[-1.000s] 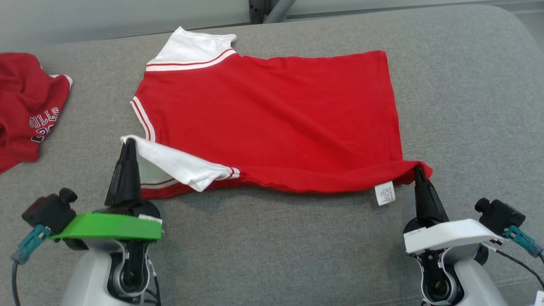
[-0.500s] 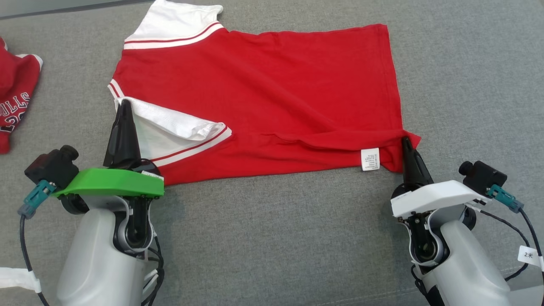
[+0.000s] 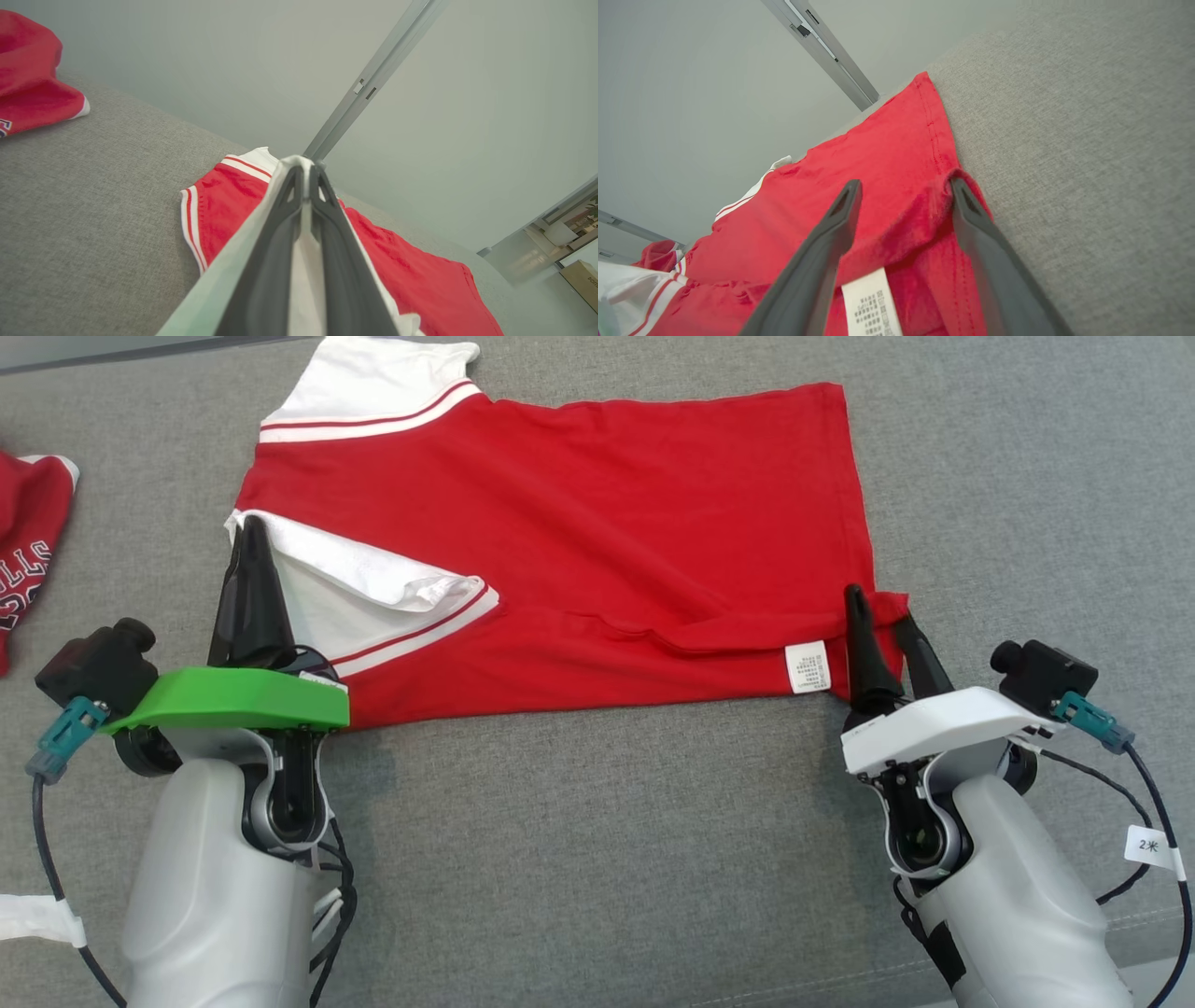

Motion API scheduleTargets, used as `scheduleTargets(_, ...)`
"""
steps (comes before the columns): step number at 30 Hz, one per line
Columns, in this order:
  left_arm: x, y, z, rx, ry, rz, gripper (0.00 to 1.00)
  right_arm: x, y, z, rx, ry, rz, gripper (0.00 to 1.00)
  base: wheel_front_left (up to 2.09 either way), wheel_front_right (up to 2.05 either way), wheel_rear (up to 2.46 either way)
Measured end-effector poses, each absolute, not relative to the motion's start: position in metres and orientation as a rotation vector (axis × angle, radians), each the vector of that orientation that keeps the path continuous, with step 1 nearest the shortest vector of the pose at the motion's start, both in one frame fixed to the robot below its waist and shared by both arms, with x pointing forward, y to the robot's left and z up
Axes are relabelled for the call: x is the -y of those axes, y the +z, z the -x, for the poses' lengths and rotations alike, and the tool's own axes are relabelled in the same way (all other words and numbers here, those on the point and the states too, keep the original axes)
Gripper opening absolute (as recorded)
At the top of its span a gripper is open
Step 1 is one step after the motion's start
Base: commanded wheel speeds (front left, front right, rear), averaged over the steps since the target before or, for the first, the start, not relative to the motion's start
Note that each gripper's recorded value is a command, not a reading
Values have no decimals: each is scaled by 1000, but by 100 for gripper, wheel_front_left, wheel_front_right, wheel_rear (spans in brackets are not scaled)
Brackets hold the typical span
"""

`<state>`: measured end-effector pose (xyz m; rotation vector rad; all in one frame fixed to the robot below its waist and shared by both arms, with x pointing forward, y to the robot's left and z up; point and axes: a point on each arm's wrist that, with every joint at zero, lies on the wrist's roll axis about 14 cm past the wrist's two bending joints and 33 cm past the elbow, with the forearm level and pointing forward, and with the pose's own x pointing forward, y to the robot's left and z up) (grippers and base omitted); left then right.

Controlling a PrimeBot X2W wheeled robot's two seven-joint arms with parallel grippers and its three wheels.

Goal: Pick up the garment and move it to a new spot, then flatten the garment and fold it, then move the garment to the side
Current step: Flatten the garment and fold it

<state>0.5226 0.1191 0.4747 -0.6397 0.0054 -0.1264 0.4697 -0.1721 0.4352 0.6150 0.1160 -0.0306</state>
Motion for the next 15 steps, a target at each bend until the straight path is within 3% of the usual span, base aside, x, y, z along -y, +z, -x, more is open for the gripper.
scheduleTargets(15, -148, 483, -485, 42, -46, 674, 100, 201, 493, -451, 79, -44, -476, 100, 0, 0, 0)
